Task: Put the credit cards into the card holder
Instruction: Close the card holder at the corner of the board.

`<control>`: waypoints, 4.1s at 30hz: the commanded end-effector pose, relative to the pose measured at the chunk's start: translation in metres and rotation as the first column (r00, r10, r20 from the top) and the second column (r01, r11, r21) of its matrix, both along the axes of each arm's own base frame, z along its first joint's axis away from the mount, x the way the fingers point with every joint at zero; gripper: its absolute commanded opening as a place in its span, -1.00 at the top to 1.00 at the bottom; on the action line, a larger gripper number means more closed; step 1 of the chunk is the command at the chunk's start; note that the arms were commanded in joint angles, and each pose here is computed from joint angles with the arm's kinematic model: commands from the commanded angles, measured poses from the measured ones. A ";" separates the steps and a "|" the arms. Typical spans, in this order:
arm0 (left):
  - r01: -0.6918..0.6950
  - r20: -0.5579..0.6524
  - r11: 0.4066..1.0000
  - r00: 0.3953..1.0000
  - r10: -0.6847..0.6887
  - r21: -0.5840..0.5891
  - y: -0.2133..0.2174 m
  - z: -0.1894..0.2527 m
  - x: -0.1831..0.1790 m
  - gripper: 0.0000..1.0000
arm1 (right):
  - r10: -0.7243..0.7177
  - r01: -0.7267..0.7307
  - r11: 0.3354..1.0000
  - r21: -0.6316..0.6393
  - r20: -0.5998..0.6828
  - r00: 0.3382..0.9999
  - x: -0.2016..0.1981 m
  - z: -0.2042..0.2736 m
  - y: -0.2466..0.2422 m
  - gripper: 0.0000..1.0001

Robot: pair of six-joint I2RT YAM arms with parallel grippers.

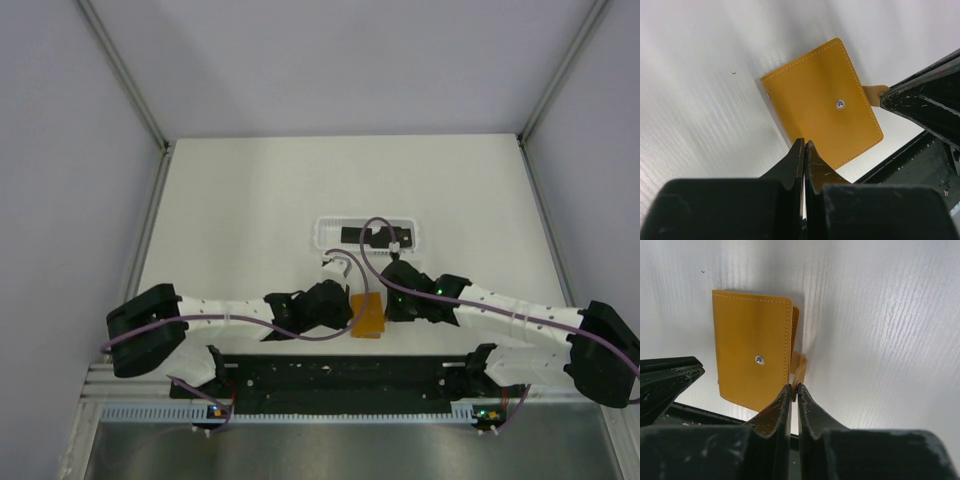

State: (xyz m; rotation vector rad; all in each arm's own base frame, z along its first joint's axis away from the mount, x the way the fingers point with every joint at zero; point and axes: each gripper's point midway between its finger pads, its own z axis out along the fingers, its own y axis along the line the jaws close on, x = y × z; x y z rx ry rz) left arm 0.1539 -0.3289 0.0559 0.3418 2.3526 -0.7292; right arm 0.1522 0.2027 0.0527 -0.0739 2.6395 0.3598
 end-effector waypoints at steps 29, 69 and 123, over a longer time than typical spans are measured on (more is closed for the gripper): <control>-0.005 -0.024 1.000 1.000 0.005 -0.006 0.001 -0.018 0.001 1.00 | 0.118 -0.128 0.974 0.186 0.063 0.991 0.014 0.017 0.061 1.00; -0.009 -0.042 1.000 0.999 0.009 -0.007 0.005 -0.024 -0.001 1.00 | 0.044 -0.050 0.968 0.245 0.030 0.999 0.019 -0.011 0.073 0.75; -0.008 -0.048 1.000 0.999 0.008 -0.002 0.004 -0.024 0.000 1.00 | 0.063 -0.082 0.968 0.236 0.087 0.994 0.018 0.003 0.058 0.68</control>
